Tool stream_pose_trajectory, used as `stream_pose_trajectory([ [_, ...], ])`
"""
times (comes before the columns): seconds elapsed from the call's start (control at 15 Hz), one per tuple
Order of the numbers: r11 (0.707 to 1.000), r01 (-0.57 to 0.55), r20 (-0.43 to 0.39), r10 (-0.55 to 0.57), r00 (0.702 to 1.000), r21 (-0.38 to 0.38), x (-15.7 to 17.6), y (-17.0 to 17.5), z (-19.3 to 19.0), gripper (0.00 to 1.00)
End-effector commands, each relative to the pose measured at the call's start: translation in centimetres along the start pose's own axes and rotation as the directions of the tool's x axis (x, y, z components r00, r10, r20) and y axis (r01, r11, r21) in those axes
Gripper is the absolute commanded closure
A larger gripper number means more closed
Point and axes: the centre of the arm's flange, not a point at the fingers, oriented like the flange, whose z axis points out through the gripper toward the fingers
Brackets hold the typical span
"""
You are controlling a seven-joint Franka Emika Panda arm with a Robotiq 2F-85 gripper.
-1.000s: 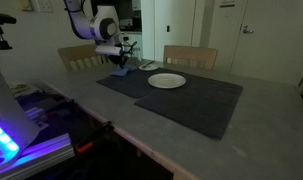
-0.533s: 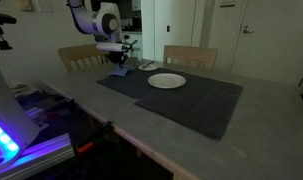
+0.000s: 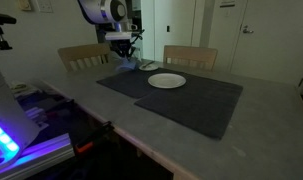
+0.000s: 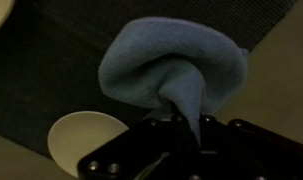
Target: Use the towel to wipe the plate
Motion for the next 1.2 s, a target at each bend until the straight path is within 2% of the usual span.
stream_pose_trajectory([
  [0.0,0.998,0.037,0.056,-0.034,0.998,-0.058,0.3,3.1,-2.1,0.98],
  [0.4,0.991,0.015,0.159,0.006,0.987,-0.133,-1.5,9.2,-4.2,0.98],
  [0.87,0.975,-0.136,0.144,0.161,0.976,-0.174,-6.0,17.7,-5.7,0.98],
  [1.13,0.961,-0.213,0.138,0.238,0.961,-0.178,-8.8,20.3,-4.6,0.98],
])
